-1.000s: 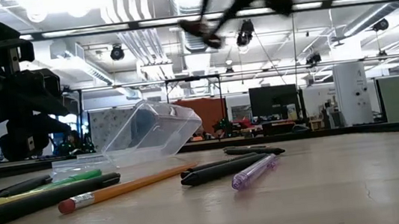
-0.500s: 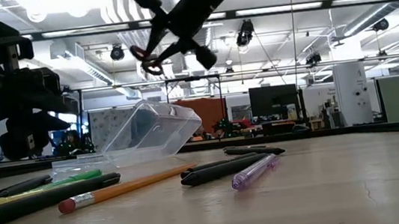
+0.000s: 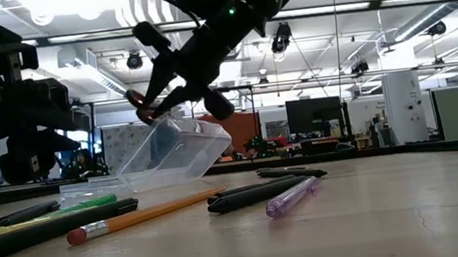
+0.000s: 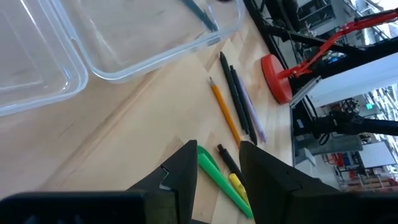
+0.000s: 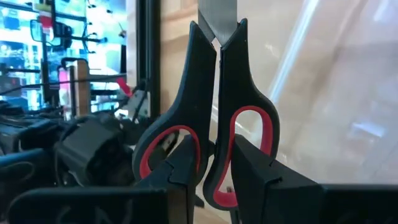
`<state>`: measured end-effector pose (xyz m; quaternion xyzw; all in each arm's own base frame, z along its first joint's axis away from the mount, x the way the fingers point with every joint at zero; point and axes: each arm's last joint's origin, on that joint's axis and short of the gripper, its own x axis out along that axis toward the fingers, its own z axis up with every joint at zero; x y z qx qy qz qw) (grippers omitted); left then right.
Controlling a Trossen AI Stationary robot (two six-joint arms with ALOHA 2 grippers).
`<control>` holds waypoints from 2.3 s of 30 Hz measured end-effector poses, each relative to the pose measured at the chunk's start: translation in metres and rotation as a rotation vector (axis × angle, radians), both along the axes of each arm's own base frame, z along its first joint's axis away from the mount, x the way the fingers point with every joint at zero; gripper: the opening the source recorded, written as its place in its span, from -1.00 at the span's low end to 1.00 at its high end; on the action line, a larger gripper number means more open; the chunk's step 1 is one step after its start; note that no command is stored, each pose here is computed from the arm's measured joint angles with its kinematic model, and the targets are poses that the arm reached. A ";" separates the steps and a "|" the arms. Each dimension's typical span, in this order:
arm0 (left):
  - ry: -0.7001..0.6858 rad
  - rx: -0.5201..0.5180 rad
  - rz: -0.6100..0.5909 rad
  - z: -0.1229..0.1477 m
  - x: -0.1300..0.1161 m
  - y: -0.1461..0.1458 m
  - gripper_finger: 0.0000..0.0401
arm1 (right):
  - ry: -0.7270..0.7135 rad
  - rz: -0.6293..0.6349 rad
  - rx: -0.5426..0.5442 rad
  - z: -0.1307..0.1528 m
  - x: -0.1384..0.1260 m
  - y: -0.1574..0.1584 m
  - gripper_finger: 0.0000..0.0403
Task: Pick & place school supplies into a supply box
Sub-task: Put the black scissors into the transparent supply box, then put the brown pen into the transparent supply box
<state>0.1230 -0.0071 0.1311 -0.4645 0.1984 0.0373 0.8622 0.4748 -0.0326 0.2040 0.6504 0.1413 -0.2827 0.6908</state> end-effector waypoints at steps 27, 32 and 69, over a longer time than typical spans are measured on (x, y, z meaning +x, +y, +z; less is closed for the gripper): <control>0.030 0.023 0.010 -0.003 -0.001 0.001 -0.48 | 0.452 0.050 0.108 -0.030 -0.039 0.028 -0.50; 0.030 0.023 0.010 -0.003 -0.001 0.001 -0.48 | 0.477 0.043 0.139 -0.036 -0.042 0.029 -0.45; 0.031 0.048 0.066 -0.003 -0.001 0.002 -0.48 | 0.927 0.257 -0.126 -0.006 -0.099 0.022 -0.29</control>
